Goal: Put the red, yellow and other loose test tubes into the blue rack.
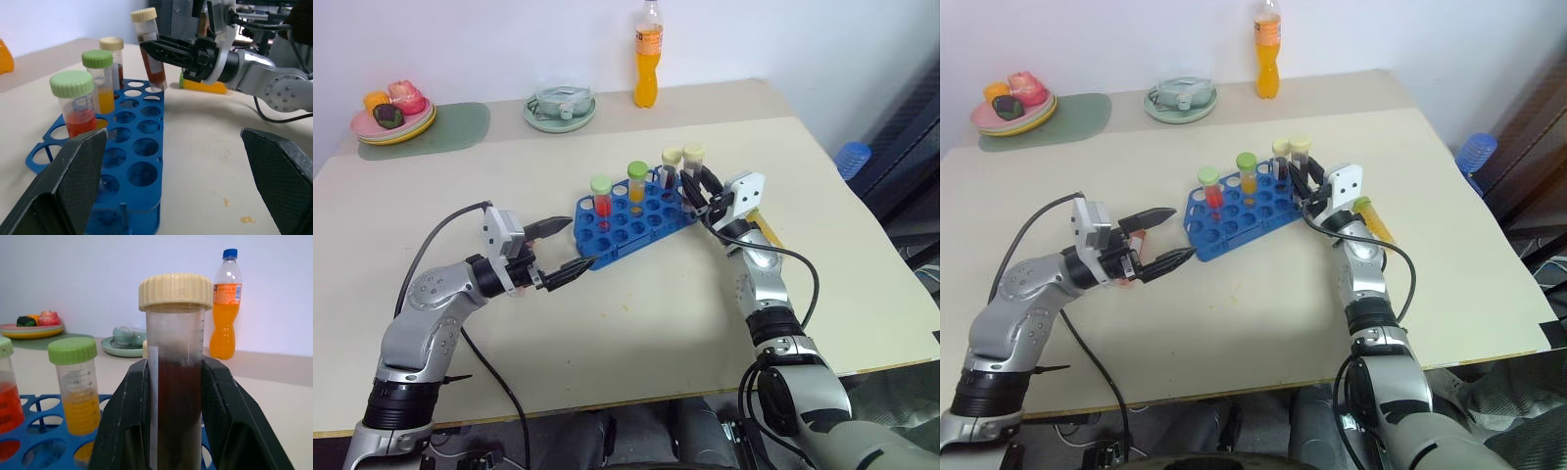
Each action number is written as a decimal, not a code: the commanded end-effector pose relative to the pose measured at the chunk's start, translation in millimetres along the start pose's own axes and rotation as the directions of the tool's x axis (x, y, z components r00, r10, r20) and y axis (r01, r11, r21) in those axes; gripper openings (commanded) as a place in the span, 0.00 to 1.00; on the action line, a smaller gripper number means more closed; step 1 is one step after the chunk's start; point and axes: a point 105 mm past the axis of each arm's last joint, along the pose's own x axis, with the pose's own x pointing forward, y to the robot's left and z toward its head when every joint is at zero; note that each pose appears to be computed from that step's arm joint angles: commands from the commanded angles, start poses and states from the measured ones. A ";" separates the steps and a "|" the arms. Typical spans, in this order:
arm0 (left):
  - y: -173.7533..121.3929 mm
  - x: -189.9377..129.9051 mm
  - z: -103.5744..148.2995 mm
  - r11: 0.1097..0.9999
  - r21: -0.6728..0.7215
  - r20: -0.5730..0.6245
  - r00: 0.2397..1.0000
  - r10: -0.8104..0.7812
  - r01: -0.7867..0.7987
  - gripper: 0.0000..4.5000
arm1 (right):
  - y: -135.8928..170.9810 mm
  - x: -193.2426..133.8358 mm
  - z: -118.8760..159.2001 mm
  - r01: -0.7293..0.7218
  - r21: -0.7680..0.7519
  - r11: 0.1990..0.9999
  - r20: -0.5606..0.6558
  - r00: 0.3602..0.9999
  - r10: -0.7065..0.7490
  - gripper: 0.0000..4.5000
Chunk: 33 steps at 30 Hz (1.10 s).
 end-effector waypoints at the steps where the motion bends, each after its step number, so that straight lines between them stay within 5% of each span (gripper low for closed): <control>1: 0.7 -3.9 12.1 0.999 0.041 0.021 1.000 0.008 -0.009 1.00 | 4.9 5.6 0.4 -0.009 0.008 1.000 0.021 1.000 0.009 0.18; 15: 0.2 -6.9 13.3 0.999 0.037 0.016 1.000 0.025 -0.026 1.00 | 14.2 4.1 -15.8 0.005 0.114 0.993 0.043 0.999 -0.010 0.18; 22: 0.5 -6.4 13.8 0.999 0.035 0.014 1.000 0.023 -0.023 1.00 | 10.7 -3.1 -11.7 0.014 -0.001 1.000 0.058 0.998 -0.013 0.95; 33: -1.1 -0.5 9.7 0.999 0.041 0.018 1.000 0.011 -0.012 1.00 | 1.7 -29.3 17.3 -0.077 -0.210 0.975 -0.037 0.997 0.071 0.95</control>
